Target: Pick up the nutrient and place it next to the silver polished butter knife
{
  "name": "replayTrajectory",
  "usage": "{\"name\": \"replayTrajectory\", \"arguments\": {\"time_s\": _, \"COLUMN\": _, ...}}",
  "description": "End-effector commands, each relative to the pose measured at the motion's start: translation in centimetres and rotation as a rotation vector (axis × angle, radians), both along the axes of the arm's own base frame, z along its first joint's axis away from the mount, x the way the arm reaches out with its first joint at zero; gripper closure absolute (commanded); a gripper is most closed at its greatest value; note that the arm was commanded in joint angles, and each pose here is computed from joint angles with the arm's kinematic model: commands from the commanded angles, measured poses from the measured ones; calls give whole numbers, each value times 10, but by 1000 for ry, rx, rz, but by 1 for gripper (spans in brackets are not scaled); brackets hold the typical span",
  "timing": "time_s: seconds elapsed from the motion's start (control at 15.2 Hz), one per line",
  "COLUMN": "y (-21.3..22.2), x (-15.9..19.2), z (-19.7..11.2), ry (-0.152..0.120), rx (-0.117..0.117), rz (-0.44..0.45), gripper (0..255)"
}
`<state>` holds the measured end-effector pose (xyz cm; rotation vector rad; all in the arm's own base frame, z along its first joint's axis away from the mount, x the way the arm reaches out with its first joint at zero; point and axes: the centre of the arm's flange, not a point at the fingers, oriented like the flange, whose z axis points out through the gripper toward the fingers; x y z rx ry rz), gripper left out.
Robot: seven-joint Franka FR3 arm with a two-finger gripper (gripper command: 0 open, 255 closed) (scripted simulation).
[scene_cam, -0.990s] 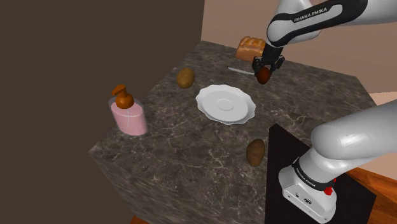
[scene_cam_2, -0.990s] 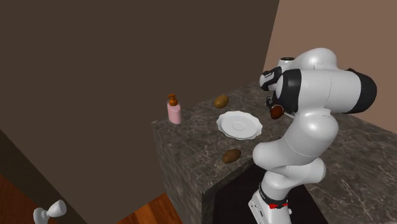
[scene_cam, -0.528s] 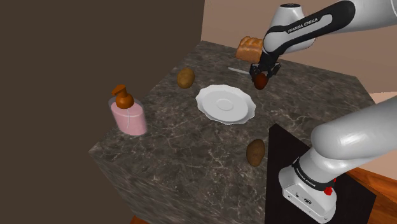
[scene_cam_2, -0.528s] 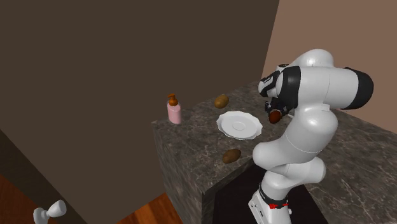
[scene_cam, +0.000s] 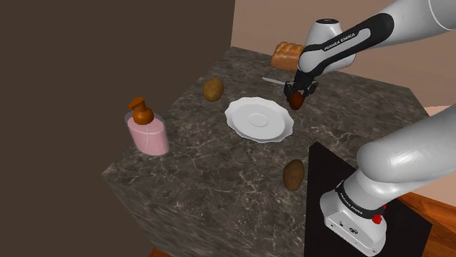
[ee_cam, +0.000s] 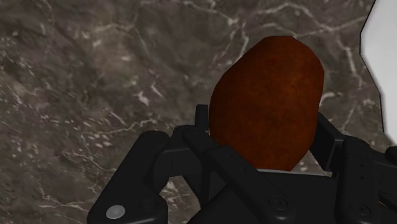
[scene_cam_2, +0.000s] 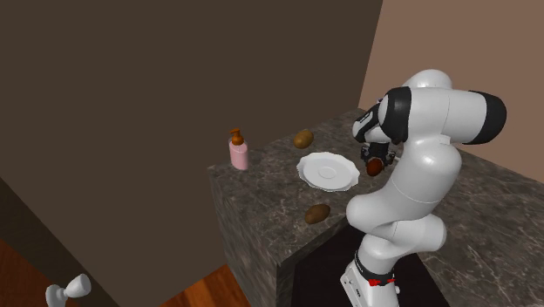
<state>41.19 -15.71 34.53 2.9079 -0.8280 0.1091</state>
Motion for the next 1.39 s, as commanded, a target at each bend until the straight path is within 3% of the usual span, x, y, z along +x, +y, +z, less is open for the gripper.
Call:
{"name": "replayTrajectory", "arguments": {"time_s": 0.0, "y": 0, "x": -1, "z": -4, "ry": -1, "rx": 0, "rz": 0, "gripper": 255}}
{"name": "replayTrajectory", "arguments": {"time_s": 0.46, "y": 0, "x": -1, "z": -4, "ry": -1, "rx": 0, "rz": 0, "gripper": 255}}
{"name": "replayTrajectory", "arguments": {"time_s": 0.53, "y": 0, "x": -1, "z": -4, "ry": -1, "rx": 0, "rz": 0, "gripper": 0}}
{"name": "replayTrajectory", "arguments": {"time_s": 0.86, "y": 0, "x": -1, "z": -4, "ry": -1, "rx": 0, "rz": 0, "gripper": 0}}
{"name": "replayTrajectory", "arguments": {"time_s": 1.12, "y": 7, "x": -3, "z": 45, "ry": -1, "rx": 0, "rz": 0, "gripper": 0}}
{"name": "replayTrajectory", "arguments": {"time_s": 1.32, "y": 7, "x": -3, "z": 45, "ry": -1, "rx": 0, "rz": 0, "gripper": 0}}
